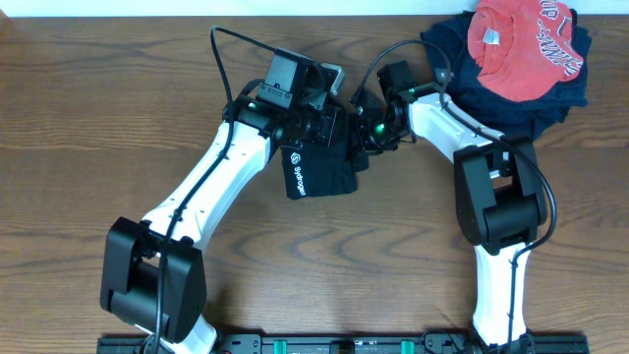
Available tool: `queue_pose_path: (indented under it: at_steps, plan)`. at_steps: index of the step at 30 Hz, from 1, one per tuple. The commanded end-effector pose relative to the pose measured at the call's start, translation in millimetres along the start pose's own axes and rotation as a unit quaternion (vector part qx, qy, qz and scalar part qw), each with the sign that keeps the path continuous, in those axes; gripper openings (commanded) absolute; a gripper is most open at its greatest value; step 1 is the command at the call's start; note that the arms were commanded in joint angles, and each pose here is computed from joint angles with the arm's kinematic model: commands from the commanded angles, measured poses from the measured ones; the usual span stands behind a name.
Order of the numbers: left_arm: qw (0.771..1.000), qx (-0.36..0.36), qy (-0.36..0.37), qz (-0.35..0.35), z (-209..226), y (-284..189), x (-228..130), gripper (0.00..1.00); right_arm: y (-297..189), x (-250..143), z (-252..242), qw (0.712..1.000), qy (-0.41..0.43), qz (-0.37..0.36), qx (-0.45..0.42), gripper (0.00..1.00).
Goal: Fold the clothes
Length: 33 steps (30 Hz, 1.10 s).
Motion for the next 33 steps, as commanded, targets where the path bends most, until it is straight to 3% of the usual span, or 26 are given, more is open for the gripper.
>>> queue_pose_path:
  at_steps: [1, 6, 8, 9, 11, 14, 19, 26, 33]
  plan:
    - [1.0, 0.013, -0.001, -0.006, 5, 1, 7, 0.06, -23, 26, 0, 0.999, -0.008, -0.035, 0.002, 0.01]
    - [1.0, 0.012, -0.001, -0.008, 4, 1, 7, 0.06, -91, 55, 29, 0.994, -0.03, -0.102, 0.028, 0.09]
    - [1.0, 0.013, 0.001, -0.011, 4, 1, 9, 0.17, -121, 62, 37, 0.99, -0.04, -0.132, 0.031, 0.1]
    - [1.0, 0.013, 0.002, -0.015, 5, 1, 10, 0.39, -137, 66, 41, 0.987, -0.046, -0.15, 0.032, 0.14]
    - [1.0, 0.013, 0.005, -0.021, 5, 1, 13, 0.64, -161, 69, 43, 0.983, -0.05, -0.176, 0.034, 0.19]
    - [0.999, 0.015, -0.004, -0.038, 6, -1, 19, 0.78, -186, 72, 40, 0.977, -0.051, -0.205, 0.035, 0.3]
    - [0.996, -0.005, -0.025, -0.085, 10, -25, 44, 0.98, -190, 71, 32, 0.978, -0.049, -0.202, 0.029, 0.34]
    - [0.987, 0.033, -0.041, -0.15, 39, -95, 64, 0.98, -164, 62, 33, 0.983, -0.062, -0.171, -0.014, 0.45]
    - [0.983, 0.09, -0.11, -0.117, 82, -137, 30, 0.98, -116, 49, 34, 0.988, -0.069, -0.122, -0.065, 0.59]
Point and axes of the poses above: each gripper's point midway between its finger pads, its own y axis out along the fingers, its own z axis along the line the jaws close on, x = y × z, the point moved 6 cm from there along -y, back along the fingers, and after that the axes turned 13 degrees about y, right-handed, at the moved point
